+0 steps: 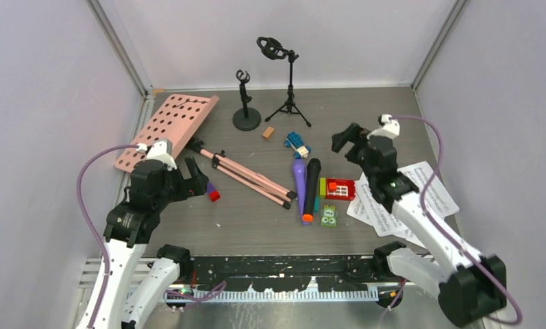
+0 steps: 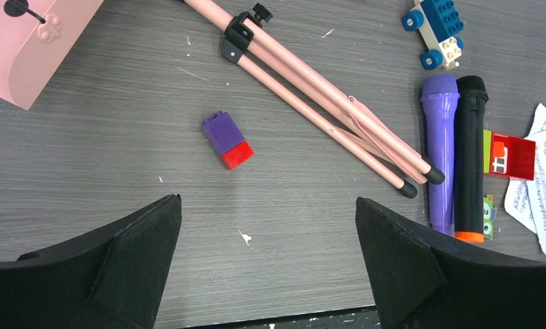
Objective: Pack up the instrument practice props
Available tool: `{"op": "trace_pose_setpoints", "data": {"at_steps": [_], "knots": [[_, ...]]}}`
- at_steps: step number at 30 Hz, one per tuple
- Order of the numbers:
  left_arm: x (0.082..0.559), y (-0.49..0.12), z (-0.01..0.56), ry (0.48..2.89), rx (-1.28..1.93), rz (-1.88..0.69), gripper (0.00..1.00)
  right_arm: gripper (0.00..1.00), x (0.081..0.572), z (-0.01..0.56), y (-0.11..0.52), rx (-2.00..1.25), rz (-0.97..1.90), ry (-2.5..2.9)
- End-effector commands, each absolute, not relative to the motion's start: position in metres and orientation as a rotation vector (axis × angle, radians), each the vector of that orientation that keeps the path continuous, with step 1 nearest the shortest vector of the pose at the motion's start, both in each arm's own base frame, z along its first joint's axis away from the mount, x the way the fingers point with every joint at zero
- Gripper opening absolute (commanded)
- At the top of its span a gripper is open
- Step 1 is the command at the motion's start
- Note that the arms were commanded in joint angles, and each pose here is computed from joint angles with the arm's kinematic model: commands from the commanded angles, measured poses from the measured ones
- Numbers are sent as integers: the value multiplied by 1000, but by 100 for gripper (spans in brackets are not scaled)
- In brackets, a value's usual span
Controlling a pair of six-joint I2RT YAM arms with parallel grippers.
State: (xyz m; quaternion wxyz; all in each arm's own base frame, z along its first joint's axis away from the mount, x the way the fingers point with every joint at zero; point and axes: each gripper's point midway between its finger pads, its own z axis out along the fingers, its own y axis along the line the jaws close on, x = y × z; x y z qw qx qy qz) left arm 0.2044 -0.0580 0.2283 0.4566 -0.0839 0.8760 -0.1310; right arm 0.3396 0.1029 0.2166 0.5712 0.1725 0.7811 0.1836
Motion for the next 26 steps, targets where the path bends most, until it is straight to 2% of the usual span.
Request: {"op": "trace_pose_setpoints", "data": {"at_steps": [1, 10, 26], "knots": [[198, -55, 227, 2140, -245, -329, 100, 100, 277, 219, 87, 482, 483, 1871], [194, -55, 233, 2056, -229, -357, 100, 100, 213, 239, 60, 386, 469, 1780], [192, -56, 237, 2033, -219, -373, 100, 100, 195, 246, 43, 309, 391, 1709]]}}
